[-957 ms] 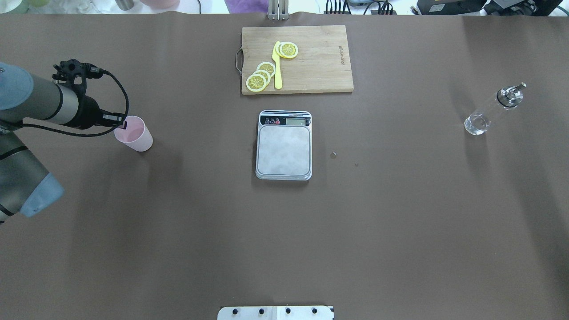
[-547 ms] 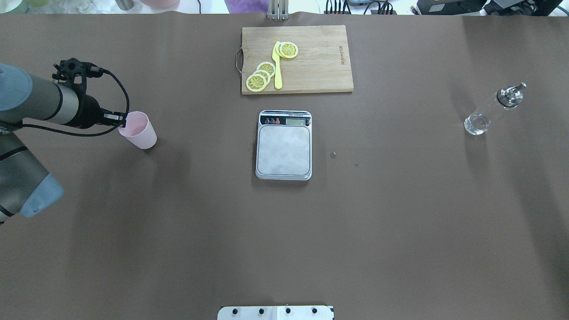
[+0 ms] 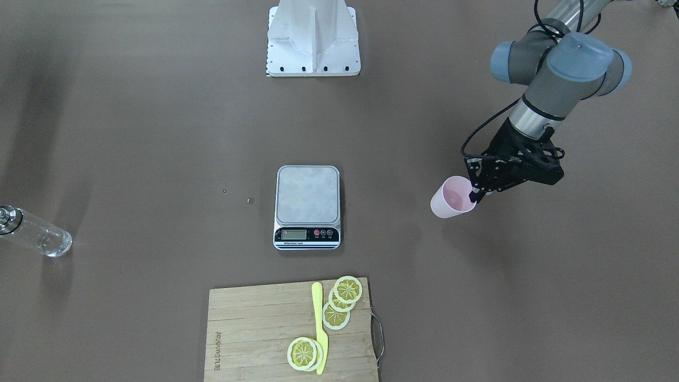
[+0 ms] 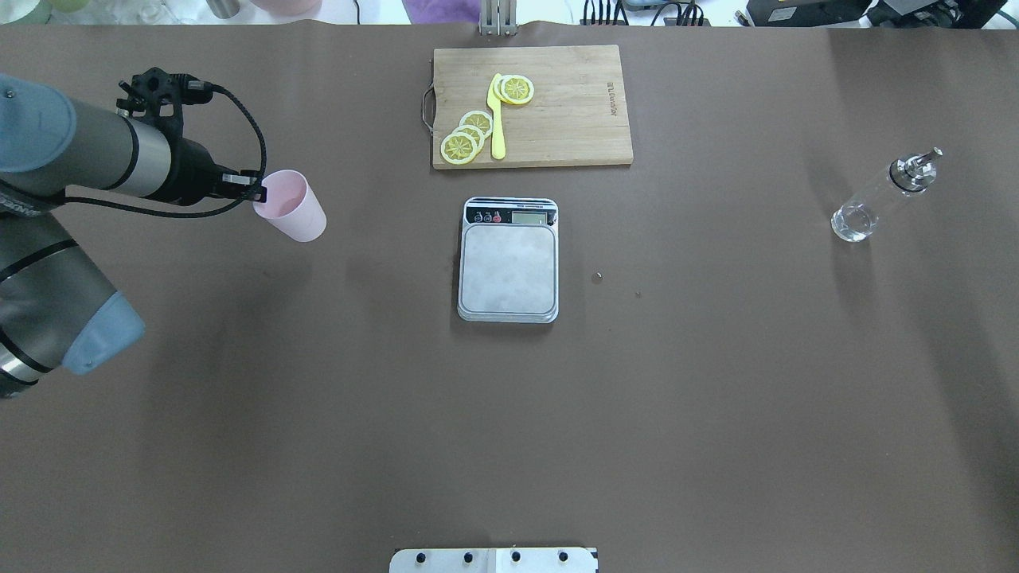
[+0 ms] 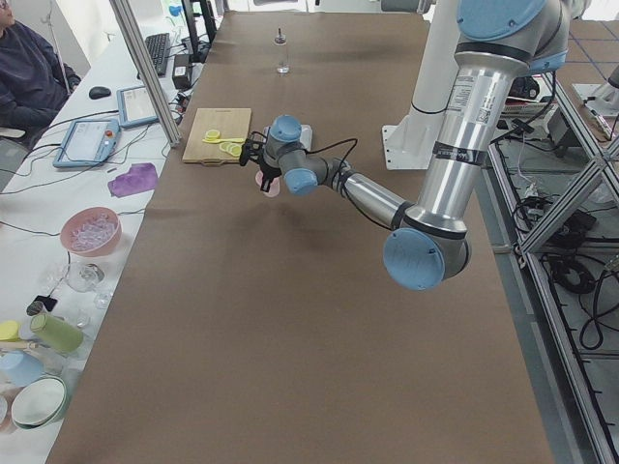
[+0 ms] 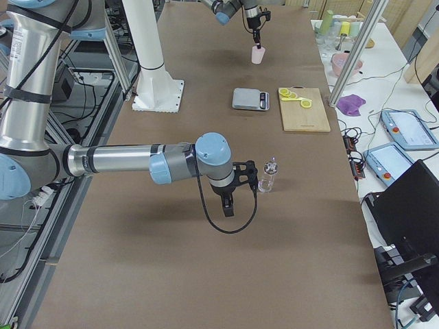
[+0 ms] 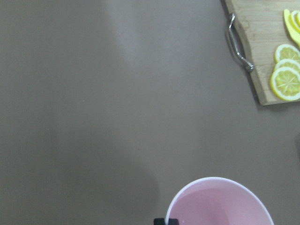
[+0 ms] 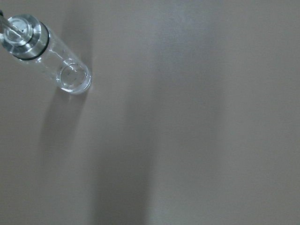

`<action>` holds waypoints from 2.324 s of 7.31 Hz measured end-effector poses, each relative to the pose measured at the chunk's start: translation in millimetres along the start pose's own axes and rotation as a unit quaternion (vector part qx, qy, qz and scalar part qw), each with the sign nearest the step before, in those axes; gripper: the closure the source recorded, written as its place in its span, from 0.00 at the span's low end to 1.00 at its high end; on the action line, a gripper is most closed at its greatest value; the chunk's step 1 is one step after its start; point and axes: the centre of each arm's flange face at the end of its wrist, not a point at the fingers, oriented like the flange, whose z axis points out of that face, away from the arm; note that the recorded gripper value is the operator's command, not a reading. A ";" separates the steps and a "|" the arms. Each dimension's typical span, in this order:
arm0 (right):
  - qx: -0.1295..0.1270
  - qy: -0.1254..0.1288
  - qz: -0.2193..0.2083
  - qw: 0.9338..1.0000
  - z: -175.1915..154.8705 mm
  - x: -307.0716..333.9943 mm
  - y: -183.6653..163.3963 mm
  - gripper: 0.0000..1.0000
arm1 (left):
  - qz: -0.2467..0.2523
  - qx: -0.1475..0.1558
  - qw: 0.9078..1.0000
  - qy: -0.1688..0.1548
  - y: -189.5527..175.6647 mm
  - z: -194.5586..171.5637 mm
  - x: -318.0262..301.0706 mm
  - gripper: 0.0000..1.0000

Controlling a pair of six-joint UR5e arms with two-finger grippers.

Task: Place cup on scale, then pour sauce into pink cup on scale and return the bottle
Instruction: 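Carry the pink cup with the left gripper onto the scale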

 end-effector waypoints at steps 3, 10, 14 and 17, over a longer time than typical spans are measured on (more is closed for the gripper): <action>-0.002 0.000 0.002 1.000 1.1 1.4 3.0 0.00 | -0.024 0.018 1.000 -0.006 2.0 14.6 122.5 1.00; -0.002 0.000 0.001 1.000 1.0 0.9 4.2 0.00 | -0.036 0.035 0.998 -0.048 43.5 56.0 280.7 1.00; 0.001 0.000 -0.002 1.000 0.9 1.5 6.6 0.00 | -0.028 0.039 0.997 -0.056 51.8 64.4 283.8 1.00; 0.005 -0.002 -0.004 1.000 1.8 2.5 11.4 0.00 | -0.017 0.049 0.997 -0.062 69.5 71.6 292.0 0.84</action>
